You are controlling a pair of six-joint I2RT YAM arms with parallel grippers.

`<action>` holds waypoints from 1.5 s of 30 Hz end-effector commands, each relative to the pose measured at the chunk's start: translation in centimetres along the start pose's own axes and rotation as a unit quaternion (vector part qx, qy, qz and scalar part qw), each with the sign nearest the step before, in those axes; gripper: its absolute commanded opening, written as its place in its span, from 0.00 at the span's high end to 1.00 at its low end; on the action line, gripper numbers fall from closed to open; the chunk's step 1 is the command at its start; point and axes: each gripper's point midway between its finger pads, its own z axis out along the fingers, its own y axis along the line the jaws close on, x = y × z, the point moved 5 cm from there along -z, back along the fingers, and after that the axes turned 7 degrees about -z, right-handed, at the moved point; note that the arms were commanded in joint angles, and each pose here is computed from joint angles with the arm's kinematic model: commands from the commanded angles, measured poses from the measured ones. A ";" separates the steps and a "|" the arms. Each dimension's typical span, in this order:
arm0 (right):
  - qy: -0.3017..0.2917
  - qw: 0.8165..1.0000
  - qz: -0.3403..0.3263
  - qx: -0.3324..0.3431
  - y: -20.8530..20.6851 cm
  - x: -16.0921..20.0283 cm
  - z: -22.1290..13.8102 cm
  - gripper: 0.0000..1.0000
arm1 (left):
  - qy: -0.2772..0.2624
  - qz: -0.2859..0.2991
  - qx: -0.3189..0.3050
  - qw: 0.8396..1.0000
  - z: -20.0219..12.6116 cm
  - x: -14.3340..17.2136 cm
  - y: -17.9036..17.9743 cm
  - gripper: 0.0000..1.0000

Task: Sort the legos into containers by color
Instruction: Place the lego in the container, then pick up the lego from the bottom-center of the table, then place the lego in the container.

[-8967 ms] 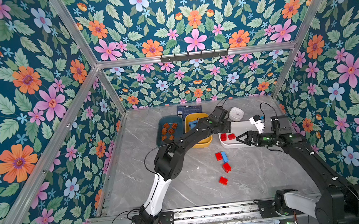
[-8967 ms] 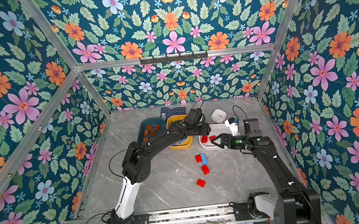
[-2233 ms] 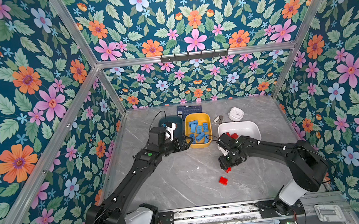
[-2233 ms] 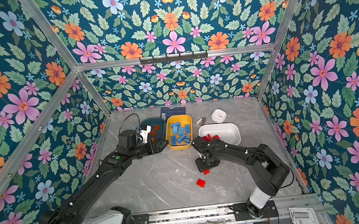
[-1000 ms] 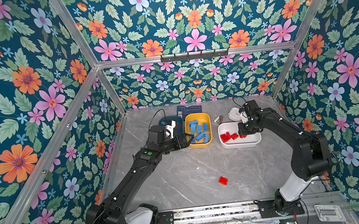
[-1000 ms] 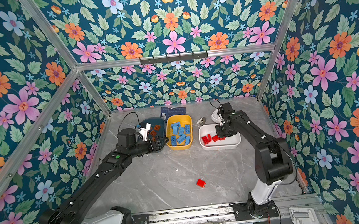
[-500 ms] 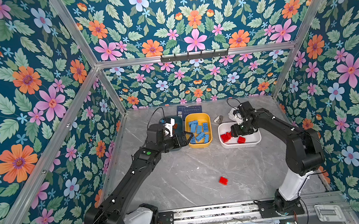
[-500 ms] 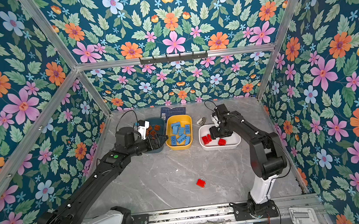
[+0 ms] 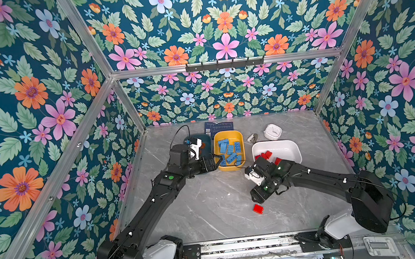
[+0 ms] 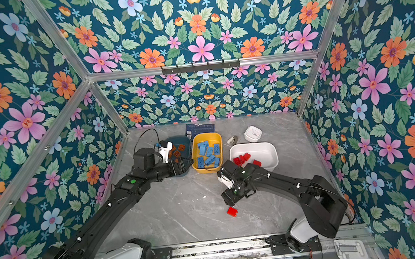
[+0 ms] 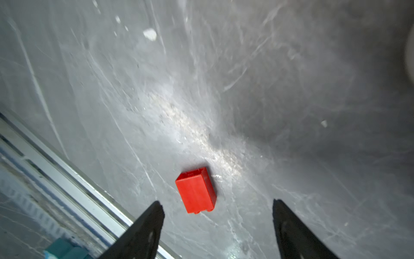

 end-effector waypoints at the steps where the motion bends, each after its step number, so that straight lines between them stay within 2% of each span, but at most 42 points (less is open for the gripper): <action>1: 0.005 1.000 -0.012 0.024 0.6 0.2 1.3 0.23 | 0.002 0.005 -0.006 1.000 -0.2 0.3 0.3 0.00; 9: 0.062 0.996 -0.051 0.036 2.1 0.7 3.4 0.29 | -0.003 0.008 -0.011 1.000 -0.9 0.5 0.3 0.00; 16: 0.131 0.986 -0.068 0.080 2.4 2.4 4.8 0.35 | -0.001 0.007 -0.015 1.000 -1.0 0.7 0.5 0.00; 19: 0.138 0.985 -0.065 0.081 2.4 2.7 5.2 0.41 | 0.000 0.007 -0.015 1.000 -0.9 0.7 0.6 0.00; 23: 0.143 0.983 -0.067 0.098 2.1 2.5 5.0 0.61 | 0.000 0.008 -0.014 1.000 -0.9 0.6 0.5 0.00; 29: 0.104 0.987 -0.057 0.106 1.5 1.0 2.3 0.70 | 0.000 0.006 -0.009 1.000 -0.8 0.4 0.3 0.00; 33: 0.032 0.996 -0.007 0.084 -0.8 -0.8 -1.5 0.71 | -0.001 0.003 0.001 1.000 -0.5 0.1 0.0 0.00; 36: -0.017 0.996 0.044 0.078 -4.5 -1.8 -4.5 0.74 | -0.002 0.003 0.006 1.000 -0.3 -0.1 -0.1 0.00; 41: -0.086 0.986 0.112 0.092 -11.8 -3.2 -8.8 0.75 | -0.004 -0.007 0.017 1.000 0.3 -0.5 -0.2 0.00; 45: -0.103 0.978 0.137 0.117 -16.5 -4.1 -10.1 0.75 | -0.012 -0.014 0.031 0.999 0.8 -1.1 -0.5 0.00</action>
